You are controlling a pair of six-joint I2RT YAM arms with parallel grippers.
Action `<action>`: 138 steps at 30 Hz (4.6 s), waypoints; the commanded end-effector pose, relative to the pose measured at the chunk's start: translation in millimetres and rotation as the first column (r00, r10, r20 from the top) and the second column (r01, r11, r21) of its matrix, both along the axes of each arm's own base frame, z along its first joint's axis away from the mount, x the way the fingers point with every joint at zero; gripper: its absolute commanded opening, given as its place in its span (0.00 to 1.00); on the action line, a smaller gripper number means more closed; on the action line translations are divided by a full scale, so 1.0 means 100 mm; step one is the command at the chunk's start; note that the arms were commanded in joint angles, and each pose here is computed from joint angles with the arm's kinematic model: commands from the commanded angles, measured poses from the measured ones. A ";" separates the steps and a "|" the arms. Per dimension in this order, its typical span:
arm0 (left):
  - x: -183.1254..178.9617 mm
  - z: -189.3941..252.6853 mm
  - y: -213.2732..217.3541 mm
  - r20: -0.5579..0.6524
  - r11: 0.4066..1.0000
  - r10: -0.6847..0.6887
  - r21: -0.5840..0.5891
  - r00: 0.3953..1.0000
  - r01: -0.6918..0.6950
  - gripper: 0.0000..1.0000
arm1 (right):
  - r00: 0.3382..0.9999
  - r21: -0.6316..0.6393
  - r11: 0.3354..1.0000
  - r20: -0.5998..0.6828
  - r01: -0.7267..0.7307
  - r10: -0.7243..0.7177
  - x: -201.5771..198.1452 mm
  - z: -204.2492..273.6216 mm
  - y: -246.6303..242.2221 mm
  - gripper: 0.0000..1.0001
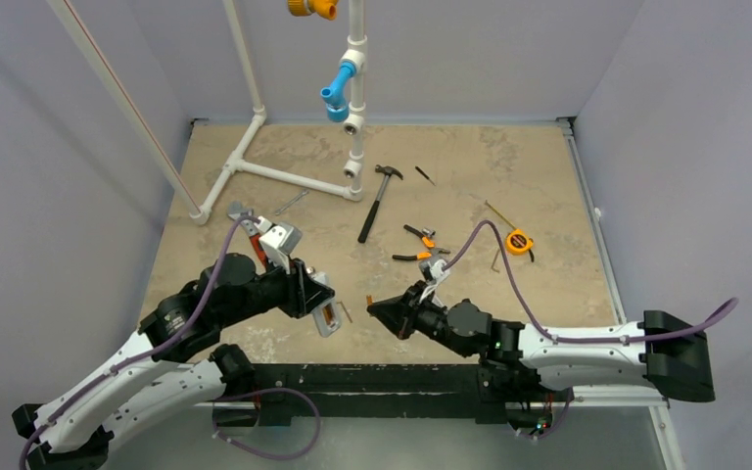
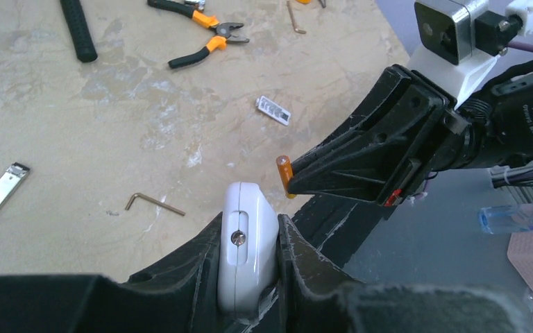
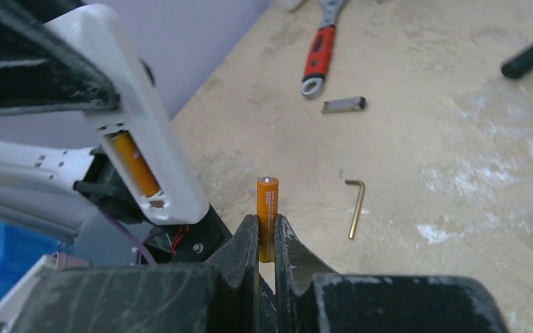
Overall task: Load the batteries into the remote control
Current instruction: Pick up the battery from the center of the board, then load the battery into the remote control.
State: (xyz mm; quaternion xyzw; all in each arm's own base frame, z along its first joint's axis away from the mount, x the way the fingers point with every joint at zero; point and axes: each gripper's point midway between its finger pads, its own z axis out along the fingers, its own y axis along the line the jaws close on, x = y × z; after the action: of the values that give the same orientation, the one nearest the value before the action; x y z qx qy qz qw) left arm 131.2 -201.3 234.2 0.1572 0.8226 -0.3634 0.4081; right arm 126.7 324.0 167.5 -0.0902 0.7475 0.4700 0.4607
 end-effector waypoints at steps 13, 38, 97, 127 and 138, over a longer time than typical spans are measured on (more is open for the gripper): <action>-0.22 0.58 -0.26 0.187 0.945 -0.253 -0.160 0.949 0.284 0.00 | 0.284 -0.307 0.785 0.811 -0.538 0.512 -1.06 0.63 0.07 0.00; -0.30 0.69 -0.33 0.196 0.880 -0.344 -0.273 0.918 0.388 0.00 | 0.559 -0.177 0.898 0.729 -0.403 0.395 -0.66 1.06 0.08 0.00; 0.66 0.23 -0.34 -0.243 0.918 -0.133 -0.395 0.961 0.027 0.00 | 0.942 -0.208 0.972 0.335 0.109 -0.034 0.31 1.17 0.29 0.00; 0.72 0.35 -0.30 -0.230 0.870 -0.168 -0.491 0.958 0.035 0.00 | 0.947 -0.374 0.916 0.319 0.147 -0.022 0.39 0.81 0.34 0.02; 0.72 0.34 -0.32 -0.234 0.868 -0.181 -0.495 0.955 0.043 0.00 | 0.947 -0.372 0.916 0.320 0.150 -0.025 0.40 0.82 0.33 0.23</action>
State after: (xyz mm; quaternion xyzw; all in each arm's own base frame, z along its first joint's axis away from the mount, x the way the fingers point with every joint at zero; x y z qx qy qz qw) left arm 208.2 -229.3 251.1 0.0236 0.7658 -0.5732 0.2904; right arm 162.2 358.7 240.9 -0.2274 0.7484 0.2789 0.5572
